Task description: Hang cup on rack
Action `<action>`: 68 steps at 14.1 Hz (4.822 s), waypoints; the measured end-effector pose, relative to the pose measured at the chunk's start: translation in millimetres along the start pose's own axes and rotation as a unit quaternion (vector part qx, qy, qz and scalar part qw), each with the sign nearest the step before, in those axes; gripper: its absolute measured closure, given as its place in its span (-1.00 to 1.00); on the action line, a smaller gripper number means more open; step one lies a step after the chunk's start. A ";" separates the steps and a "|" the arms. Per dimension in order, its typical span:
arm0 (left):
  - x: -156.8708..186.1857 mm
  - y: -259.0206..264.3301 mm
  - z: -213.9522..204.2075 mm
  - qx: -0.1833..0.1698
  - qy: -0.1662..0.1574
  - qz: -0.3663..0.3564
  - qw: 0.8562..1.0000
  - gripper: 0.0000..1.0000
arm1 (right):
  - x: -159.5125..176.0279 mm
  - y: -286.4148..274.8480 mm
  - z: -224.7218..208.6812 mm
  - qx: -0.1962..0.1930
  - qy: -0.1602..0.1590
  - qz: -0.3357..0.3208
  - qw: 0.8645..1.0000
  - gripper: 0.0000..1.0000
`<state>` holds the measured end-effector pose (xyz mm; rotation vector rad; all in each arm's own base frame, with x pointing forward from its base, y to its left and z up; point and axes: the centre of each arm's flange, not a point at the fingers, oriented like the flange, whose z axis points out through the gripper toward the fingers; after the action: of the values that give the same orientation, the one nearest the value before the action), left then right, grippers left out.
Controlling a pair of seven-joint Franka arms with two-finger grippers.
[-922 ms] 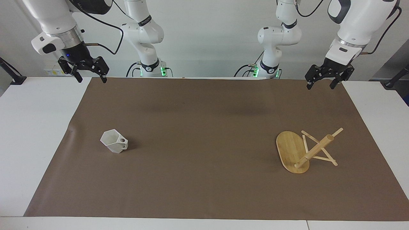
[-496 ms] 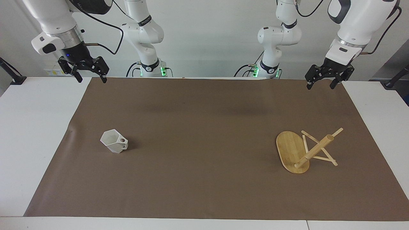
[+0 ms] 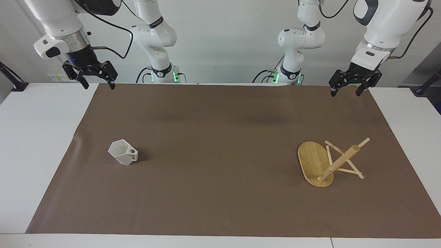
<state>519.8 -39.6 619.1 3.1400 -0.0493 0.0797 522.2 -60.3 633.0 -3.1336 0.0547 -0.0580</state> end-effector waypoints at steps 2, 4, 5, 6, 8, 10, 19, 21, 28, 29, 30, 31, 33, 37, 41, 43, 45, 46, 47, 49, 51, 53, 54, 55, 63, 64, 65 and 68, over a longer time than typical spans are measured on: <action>0.0 0.0 0.0 0.000 0.000 0.000 1.000 -1.00 | 0.0 0.0 0.0 0.000 0.000 0.000 1.000 -1.00; 0.0 0.0 0.0 0.000 0.000 0.000 1.000 -1.00 | 0.0 0.0 0.0 0.000 0.000 0.000 1.000 -1.00; 0.0 0.0 0.0 0.000 0.000 0.000 1.000 -1.00 | 0.0 0.0 0.0 0.000 0.000 0.000 1.000 -1.00; 0.0 0.0 0.0 0.000 0.000 0.000 1.000 -1.00 | 0.0 0.0 0.0 0.000 0.000 0.000 1.000 -1.00; 0.0 0.0 0.0 0.000 0.000 0.000 1.000 -1.00 | 0.0 0.0 0.0 0.000 0.000 0.000 1.000 -1.00; 0.0 0.0 0.0 0.000 0.000 0.000 1.000 -1.00 | 0.0 0.0 0.0 0.000 0.000 0.000 1.000 -1.00; 0.0 -0.1 0.0 0.000 0.000 0.000 1.000 -1.00 | -0.3 0.0 2.8 0.000 -0.003 0.000 1.000 -1.00; 0.0 -0.1 0.0 0.000 0.000 0.000 1.000 -1.00 | 0.3 0.1 8.8 0.000 0.001 0.000 1.000 -1.00; 0.0 -0.1 0.0 0.000 0.000 0.000 1.000 -1.00 | 8.3 1.3 50.1 -0.003 0.033 0.001 0.999 -1.00; 0.0 -0.1 0.0 0.000 0.000 0.000 1.000 -1.00 | 9.2 1.5 56.6 -0.003 0.037 0.001 0.999 -1.00; 0.0 -0.1 0.0 0.000 0.000 0.000 1.000 -1.00 | 10.2 1.7 63.4 -0.004 0.042 0.001 0.999 -1.00; 0.0 -0.1 0.0 0.000 0.000 0.000 1.000 -1.00 | 10.9 1.8 69.2 -0.004 0.046 0.001 0.999 -1.00; 0.0 -0.1 0.0 0.000 0.000 0.000 1.000 -1.00 | 12.5 2.2 82.7 -0.005 0.052 0.001 0.999 -1.00; 0.0 -0.1 0.0 0.000 0.000 0.000 1.000 -1.00 | 22.4 5.5 111.4 -0.005 0.059 0.003 0.998 -1.00; 0.0 -0.1 0.0 0.000 0.000 0.000 1.000 -1.00 | 41.0 15.1 150.1 -0.007 0.064 0.005 0.998 -1.00; 0.0 -0.1 0.0 0.000 0.000 0.000 1.000 -1.00 | 48.3 20.9 166.1 -0.009 0.069 0.005 0.998 -1.00; 0.0 -0.1 0.0 0.000 0.000 0.000 1.000 -1.00 | 52.9 22.1 178.0 -0.010 0.072 0.004 0.997 -1.00; 0.0 -0.1 0.0 0.000 0.000 0.000 1.000 -1.00 | 54.6 22.4 183.9 -0.010 0.073 0.004 0.997 -1.00; 0.0 -0.1 0.0 0.000 0.000 0.000 1.000 -1.00 | 55.8 22.6 191.1 -0.011 0.075 0.003 0.997 -1.00; 0.0 -0.1 0.0 0.000 0.000 0.000 1.000 -1.00 | 56.6 23.4 205.9 -0.011 0.076 0.004 0.997 -1.00; 0.0 -0.1 0.0 0.000 0.000 0.000 1.000 -1.00 | 58.0 25.6 219.8 -0.012 0.078 0.005 0.997 -1.00; 0.0 -0.1 0.0 0.000 0.000 0.000 1.000 -1.00 | 60.2 32.3 232.1 -0.014 0.079 0.011 0.997 -1.00; 0.0 -0.1 0.0 0.000 0.000 0.000 1.000 -1.00 | 61.4 36.5 238.1 -0.016 0.080 0.014 0.997 -1.00; 0.0 -0.1 0.0 0.000 0.000 0.000 1.000 -1.00 | 62.0 39.4 243.4 -0.016 0.079 0.016 0.997 -1.00; 0.0 -0.1 0.0 0.000 0.000 0.000 1.000 -1.00 | 64.4 44.5 257.5 -0.018 0.082 0.021 0.996 -1.00; 0.0 -0.1 0.0 0.000 0.000 0.000 1.000 -1.00 | 64.1 44.6 258.1 -0.018 0.082 0.024 0.996 -1.00; 0.0 -0.1 0.0 0.000 0.000 0.000 1.000 -1.00 | 63.7 44.7 260.4 -0.017 0.080 0.028 0.996 -1.00; 0.0 -0.1 0.0 0.000 0.000 0.000 1.000 -1.00 | 63.6 46.1 268.2 -0.017 0.075 0.031 0.997 -1.00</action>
<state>519.8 -39.5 619.1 3.1400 -0.0490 0.0796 594.1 -106.8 367.0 -3.1530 0.1540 -0.2958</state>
